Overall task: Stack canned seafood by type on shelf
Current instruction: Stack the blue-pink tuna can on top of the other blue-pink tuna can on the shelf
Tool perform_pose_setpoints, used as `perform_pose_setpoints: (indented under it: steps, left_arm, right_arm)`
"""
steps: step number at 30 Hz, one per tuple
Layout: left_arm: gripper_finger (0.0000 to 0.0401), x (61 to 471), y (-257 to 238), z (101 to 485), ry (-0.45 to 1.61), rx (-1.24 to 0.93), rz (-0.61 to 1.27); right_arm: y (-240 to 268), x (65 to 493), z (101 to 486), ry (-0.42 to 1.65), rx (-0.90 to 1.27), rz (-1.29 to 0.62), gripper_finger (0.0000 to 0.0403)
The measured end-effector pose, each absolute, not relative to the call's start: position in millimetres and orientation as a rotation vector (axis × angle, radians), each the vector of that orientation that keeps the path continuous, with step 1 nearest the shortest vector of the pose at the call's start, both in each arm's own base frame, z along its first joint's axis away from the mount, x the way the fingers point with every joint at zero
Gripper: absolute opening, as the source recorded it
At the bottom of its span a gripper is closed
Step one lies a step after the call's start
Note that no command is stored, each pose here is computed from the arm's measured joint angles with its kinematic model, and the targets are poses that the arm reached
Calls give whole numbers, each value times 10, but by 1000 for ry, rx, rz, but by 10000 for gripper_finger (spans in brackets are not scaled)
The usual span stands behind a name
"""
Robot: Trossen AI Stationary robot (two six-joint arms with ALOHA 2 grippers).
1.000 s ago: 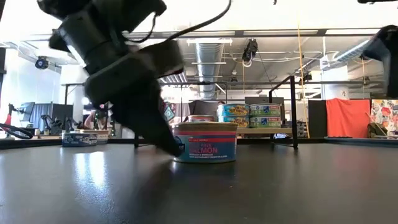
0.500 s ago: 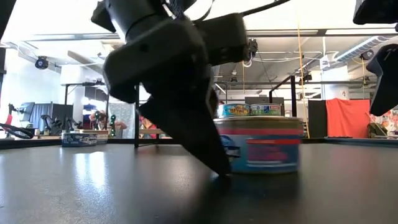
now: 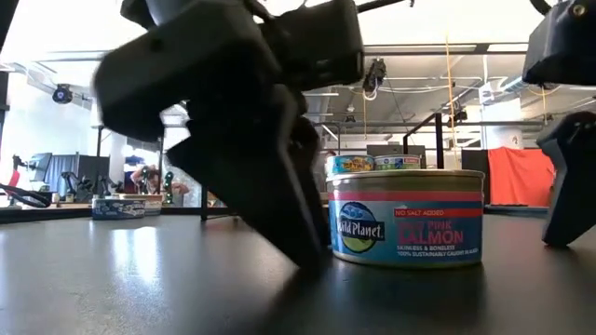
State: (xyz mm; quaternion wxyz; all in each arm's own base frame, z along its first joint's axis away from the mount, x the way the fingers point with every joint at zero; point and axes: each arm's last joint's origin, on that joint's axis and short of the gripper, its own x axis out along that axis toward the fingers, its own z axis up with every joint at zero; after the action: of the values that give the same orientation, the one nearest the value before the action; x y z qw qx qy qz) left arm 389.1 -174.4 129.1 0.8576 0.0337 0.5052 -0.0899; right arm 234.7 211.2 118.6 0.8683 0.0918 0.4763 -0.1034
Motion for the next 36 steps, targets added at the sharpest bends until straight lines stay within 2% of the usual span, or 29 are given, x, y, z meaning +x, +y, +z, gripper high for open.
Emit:
perform_pose_setpoints:
  steps: [8,16,22,27,36]
  left_arm:
    - [290,3671,-1753,1315,1173,124,-227]
    - [274,3288,-1593,1367,1237,101,-201]
    - [265,2877,-1403,1424,1267,60,-134]
    - [263,2642,-1283,1416,1223,-18,-78]
    - [263,2537,-1268,1380,1184,-125,-35]
  right_arm:
    - [2327,2756,1274,955,124,-124,396]
    - [2049,3156,1334,990,22,-182,396]
    - [1737,3240,1528,1084,-76,-279,396]
    - [1615,3302,1625,1085,-82,-309,395]
    - [1663,3247,1931,1156,-111,-340,395]
